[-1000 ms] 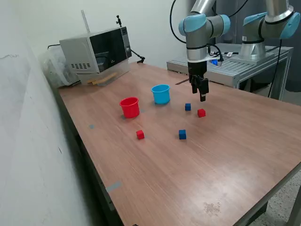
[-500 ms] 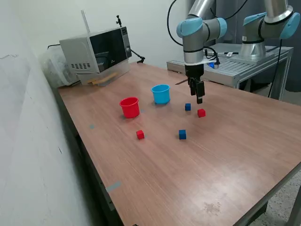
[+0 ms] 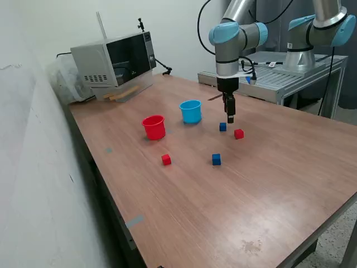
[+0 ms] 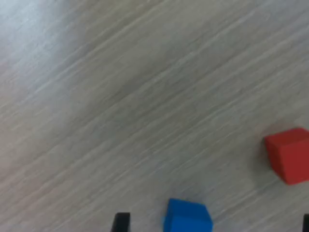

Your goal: Place red objects in the red bin, and blue objects in the blue bin.

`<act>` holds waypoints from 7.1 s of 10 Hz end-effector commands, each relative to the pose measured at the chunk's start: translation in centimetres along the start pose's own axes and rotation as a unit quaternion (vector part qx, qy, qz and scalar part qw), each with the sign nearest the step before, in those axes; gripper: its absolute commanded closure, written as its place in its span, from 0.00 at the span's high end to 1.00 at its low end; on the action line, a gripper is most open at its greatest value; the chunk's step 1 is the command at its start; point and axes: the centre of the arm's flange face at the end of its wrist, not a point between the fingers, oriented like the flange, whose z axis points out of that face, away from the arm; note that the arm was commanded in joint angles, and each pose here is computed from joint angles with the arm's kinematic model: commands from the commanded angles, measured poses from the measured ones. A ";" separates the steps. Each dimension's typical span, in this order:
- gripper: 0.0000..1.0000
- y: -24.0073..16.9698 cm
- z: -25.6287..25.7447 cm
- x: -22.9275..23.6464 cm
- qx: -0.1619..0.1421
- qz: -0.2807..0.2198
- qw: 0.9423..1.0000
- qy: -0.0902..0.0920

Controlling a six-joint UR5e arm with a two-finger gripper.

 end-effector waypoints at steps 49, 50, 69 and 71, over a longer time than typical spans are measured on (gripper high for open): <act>1.00 12.0 -6.5 -11.4 -0.020 -0.321 0.947 -0.004; 1.00 12.4 -6.7 -11.5 -0.024 -0.320 0.947 -0.003; 1.00 -6.2 -9.3 7.0 0.016 -0.218 0.974 0.061; 1.00 -5.9 -6.9 7.3 0.022 -0.216 0.975 0.053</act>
